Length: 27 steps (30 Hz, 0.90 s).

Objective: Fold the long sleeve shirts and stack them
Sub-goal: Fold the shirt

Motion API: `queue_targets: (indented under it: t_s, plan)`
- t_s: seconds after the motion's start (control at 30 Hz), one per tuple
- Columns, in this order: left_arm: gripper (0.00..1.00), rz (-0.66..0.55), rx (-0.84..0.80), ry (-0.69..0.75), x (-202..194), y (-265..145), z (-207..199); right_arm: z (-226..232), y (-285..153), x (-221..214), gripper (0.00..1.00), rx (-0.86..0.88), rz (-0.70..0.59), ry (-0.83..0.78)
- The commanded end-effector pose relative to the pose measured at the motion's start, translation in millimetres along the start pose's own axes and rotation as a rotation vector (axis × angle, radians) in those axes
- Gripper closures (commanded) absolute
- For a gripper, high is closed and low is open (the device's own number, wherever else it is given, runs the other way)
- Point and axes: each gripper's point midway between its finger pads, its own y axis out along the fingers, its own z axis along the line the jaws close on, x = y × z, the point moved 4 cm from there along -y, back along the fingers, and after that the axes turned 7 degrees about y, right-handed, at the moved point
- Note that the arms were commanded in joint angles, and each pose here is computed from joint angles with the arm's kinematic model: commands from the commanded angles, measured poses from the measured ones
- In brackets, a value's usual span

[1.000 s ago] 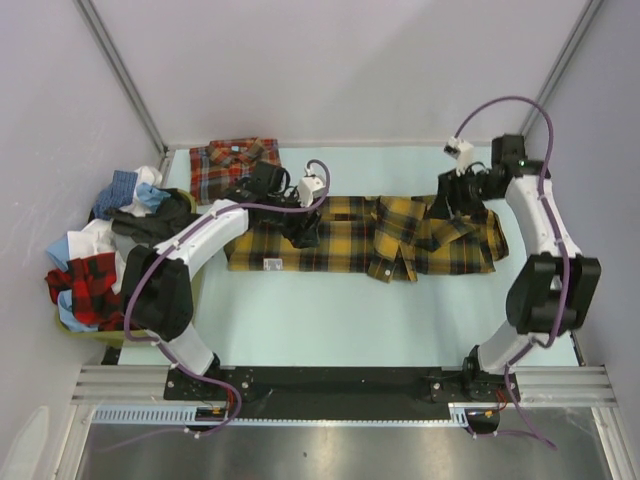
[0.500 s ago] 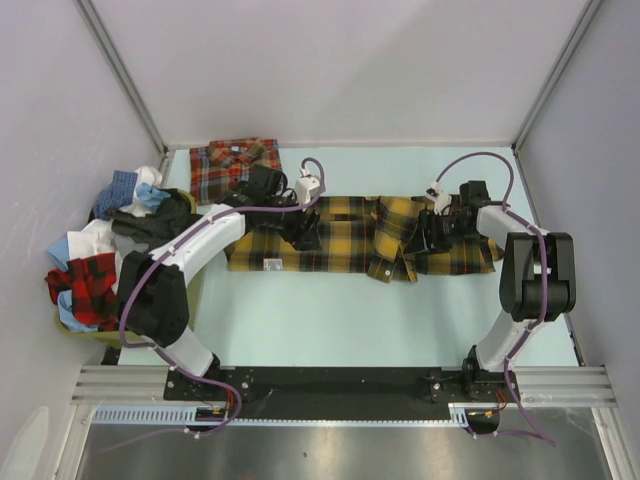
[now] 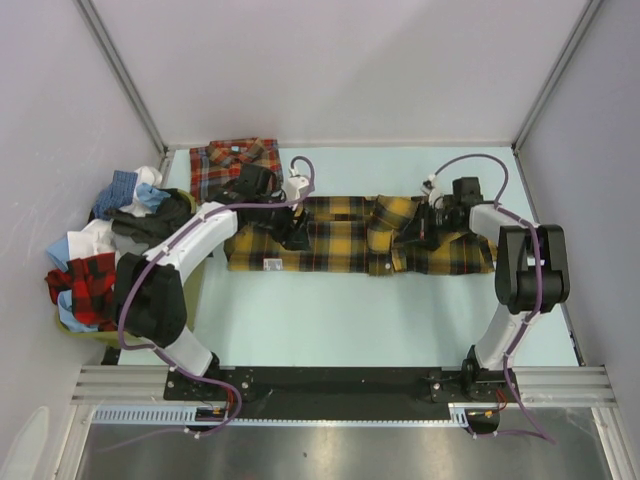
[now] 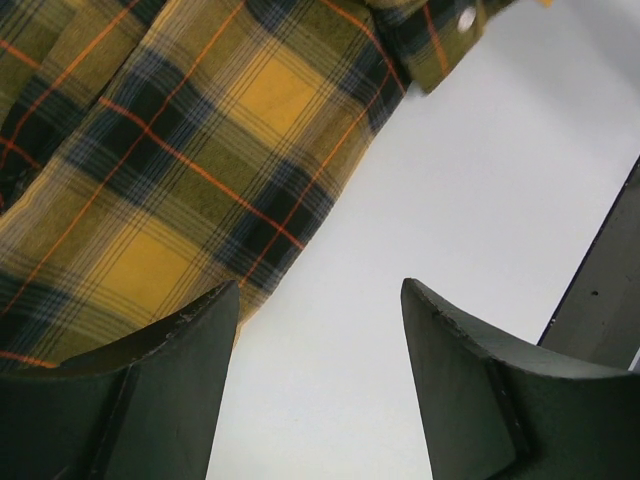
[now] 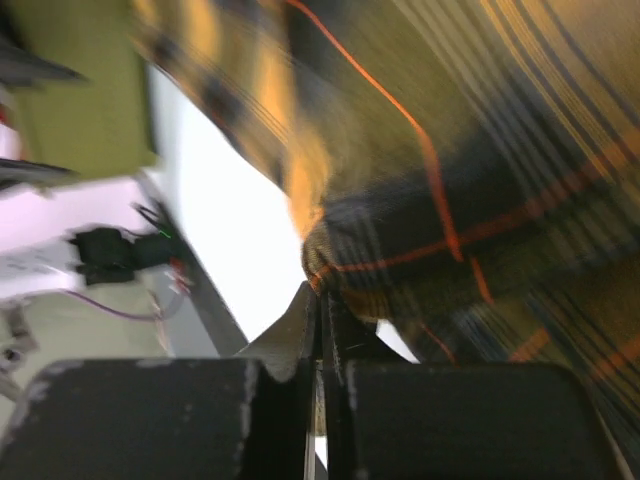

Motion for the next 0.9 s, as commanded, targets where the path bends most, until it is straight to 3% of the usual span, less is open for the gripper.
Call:
queue_targets:
  t_s: [0.0, 0.2, 0.53, 0.7, 0.87]
  plan:
    - [0.29, -0.061, 0.017, 0.032, 19.3, -24.6, 4.7, 80.2, -32.5, 59.4, 1.00, 0.234, -0.170, -0.080]
    - [0.28, -0.086, 0.036, 0.043, 30.6, -36.1, 7.9, 164.6, -72.0, 136.0, 1.00, 0.402, -0.415, -0.263]
    - [0.21, -0.178, 0.125, 0.024, 82.7, -56.7, 40.8, 206.9, -85.5, 268.5, 1.00, 0.474, -0.669, -0.513]
    - [0.19, -0.191, 0.142, 0.018, 92.8, -57.8, 50.5, 209.1, -72.2, 285.5, 1.00, 0.493, -0.670, -0.589]
    - [0.18, -0.180, 0.143, 0.003, 87.9, -55.1, 52.9, 191.5, -62.2, 286.2, 1.00, 0.489, -0.587, -0.620]
